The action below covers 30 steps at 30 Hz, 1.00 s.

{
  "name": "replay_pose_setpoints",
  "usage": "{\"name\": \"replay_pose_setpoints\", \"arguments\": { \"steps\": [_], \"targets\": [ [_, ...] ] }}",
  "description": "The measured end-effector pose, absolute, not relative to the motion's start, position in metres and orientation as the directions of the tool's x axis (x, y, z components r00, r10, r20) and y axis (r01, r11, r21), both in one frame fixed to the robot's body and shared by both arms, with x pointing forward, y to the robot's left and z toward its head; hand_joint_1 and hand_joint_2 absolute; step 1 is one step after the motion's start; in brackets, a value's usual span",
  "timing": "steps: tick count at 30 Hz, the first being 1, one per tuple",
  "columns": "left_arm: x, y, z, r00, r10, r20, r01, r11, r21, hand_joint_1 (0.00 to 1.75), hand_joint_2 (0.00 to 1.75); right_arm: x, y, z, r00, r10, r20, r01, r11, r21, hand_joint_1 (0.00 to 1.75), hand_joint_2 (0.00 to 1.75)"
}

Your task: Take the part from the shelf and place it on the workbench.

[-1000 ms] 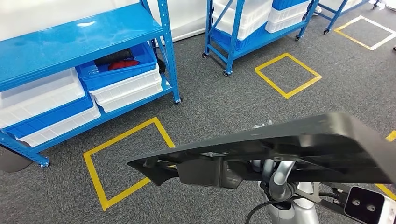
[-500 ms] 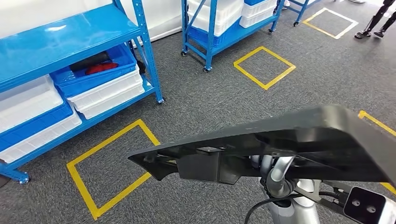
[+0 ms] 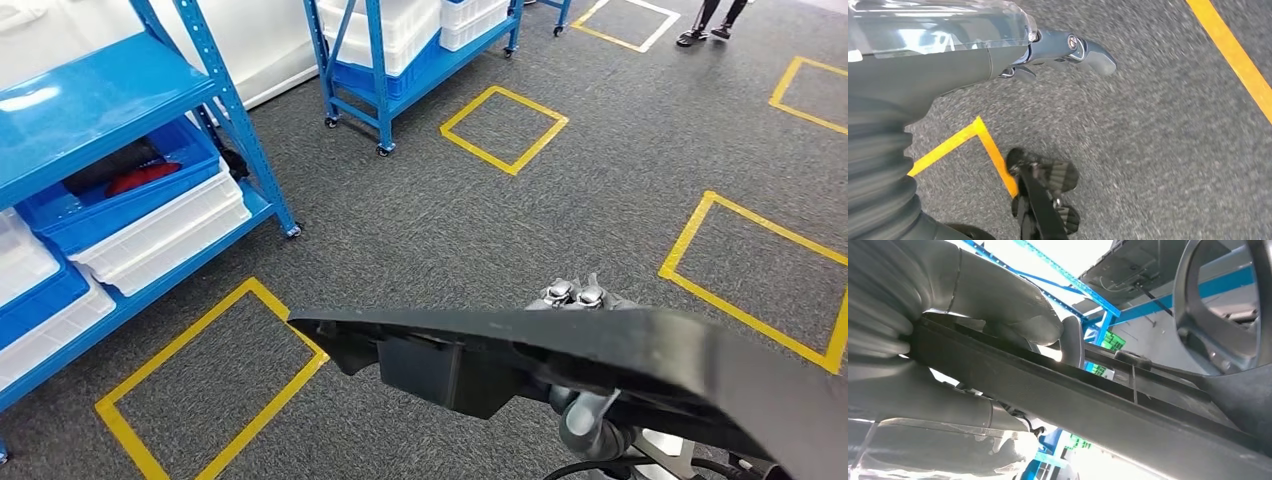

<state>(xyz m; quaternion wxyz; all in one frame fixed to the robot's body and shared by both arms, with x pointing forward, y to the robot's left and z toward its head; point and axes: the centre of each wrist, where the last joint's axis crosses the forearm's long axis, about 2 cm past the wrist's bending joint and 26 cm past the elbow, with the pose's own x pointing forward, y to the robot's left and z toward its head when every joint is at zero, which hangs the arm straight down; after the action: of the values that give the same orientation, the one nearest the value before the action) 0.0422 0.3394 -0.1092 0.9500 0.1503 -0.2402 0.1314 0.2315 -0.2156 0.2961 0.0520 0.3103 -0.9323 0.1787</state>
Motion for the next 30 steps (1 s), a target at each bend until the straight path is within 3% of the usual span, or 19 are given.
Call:
{"name": "replay_pose_setpoints", "arguments": {
  "steps": [30],
  "targets": [
    [0.045,0.332,-0.109,0.880,0.158,0.447,-0.275,0.938,0.210,0.00,1.75,0.255,-0.235,0.290,-0.764,-0.593,0.255,-0.646,0.704,-0.295,1.75,1.75]
  ]
}}
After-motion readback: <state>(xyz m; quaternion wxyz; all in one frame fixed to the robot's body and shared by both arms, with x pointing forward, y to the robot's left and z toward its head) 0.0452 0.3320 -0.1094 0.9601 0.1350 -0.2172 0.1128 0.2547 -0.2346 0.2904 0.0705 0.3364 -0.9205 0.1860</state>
